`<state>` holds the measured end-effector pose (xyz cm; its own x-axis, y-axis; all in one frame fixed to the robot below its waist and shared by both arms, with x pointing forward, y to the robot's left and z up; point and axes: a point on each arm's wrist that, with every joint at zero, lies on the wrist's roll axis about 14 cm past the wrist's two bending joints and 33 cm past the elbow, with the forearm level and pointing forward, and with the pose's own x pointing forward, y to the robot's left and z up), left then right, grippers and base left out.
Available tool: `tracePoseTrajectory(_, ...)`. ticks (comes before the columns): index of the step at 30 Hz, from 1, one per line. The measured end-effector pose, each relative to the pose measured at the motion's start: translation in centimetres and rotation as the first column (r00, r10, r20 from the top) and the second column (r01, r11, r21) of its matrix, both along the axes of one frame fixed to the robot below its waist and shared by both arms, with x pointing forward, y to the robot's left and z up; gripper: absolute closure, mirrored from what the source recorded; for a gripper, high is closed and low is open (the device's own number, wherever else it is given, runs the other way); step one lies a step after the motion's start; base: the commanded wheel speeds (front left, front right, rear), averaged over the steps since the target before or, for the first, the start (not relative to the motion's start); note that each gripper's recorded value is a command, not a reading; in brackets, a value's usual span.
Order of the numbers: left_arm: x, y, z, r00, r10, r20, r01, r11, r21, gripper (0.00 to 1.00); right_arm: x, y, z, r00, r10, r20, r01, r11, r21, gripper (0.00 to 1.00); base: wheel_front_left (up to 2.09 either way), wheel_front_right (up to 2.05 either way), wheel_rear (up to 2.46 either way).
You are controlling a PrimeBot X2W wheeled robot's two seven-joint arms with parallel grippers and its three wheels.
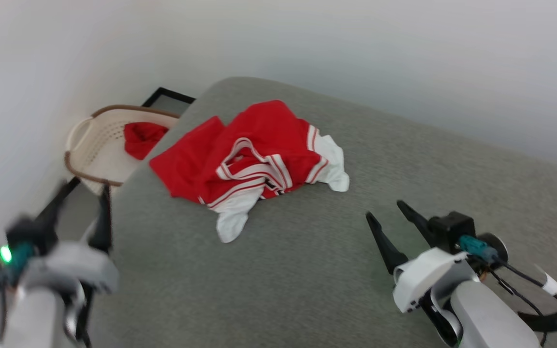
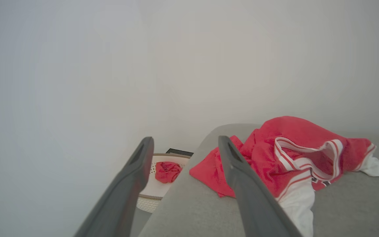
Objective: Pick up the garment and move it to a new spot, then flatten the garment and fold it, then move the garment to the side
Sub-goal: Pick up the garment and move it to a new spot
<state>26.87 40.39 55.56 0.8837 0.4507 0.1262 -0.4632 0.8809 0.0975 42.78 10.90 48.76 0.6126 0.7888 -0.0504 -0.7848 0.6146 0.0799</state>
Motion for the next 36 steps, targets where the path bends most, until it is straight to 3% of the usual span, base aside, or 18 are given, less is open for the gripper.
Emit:
tracePoseTrajectory(6, 7.3, 0.2, 3.6, 0.991, -0.124, -0.045, 0.128, 0.987, 0.100, 0.00, 1.8, -2.6, 0.9, 0.997, -0.074, 0.033, 0.074, 0.997, 0.017, 0.00, 0.00, 0.00, 0.00)
tracePoseTrajectory(11, 13.1, -0.2, 3.0, 0.972, -0.196, -0.132, 0.201, 0.979, 0.026, 0.00, 3.1, -5.4, 0.0, 0.989, -0.148, 0.023, 0.147, 0.989, 0.017, 0.00, 0.00, 0.00, 0.00)
tracePoseTrajectory(13, 15.3, -1.1, 1.8, 0.958, -0.235, -0.167, 0.227, 0.972, -0.065, 0.00, 3.5, -6.7, -0.7, 0.984, -0.180, 0.011, 0.180, 0.984, 0.012, 0.00, 0.00, 0.00, 0.00)
tracePoseTrajectory(17, 18.1, -3.6, -2.7, 0.881, -0.343, -0.327, 0.263, 0.928, -0.263, 0.00, 4.5, -9.0, -1.4, 0.971, -0.237, -0.001, 0.237, 0.971, 0.012, 0.00, 0.00, 0.00, 0.00)
tracePoseTrajectory(24, 19.7, -5.3, -8.9, 0.727, -0.457, -0.512, 0.157, 0.837, -0.524, 0.00, 5.7, -11.7, -3.6, 0.953, -0.301, -0.031, 0.301, 0.954, -0.006, 0.00, 0.00, 0.00, 0.00)
tracePoseTrajectory(31, 20.5, -8.0, -14.6, 0.598, -0.546, -0.587, 0.060, 0.761, -0.647, 0.00, 7.1, -13.4, -4.9, 0.942, -0.334, -0.032, 0.333, 0.942, -0.031, 0.00, 0.00, 0.00, 0.00)
tracePoseTrajectory(36, 21.7, -8.9, -16.7, 0.568, -0.565, -0.598, 0.034, 0.743, -0.669, 0.00, 7.7, -14.1, -5.4, 0.936, -0.351, -0.033, 0.350, 0.936, -0.035, 0.00, 0.00, 0.00, 0.00)
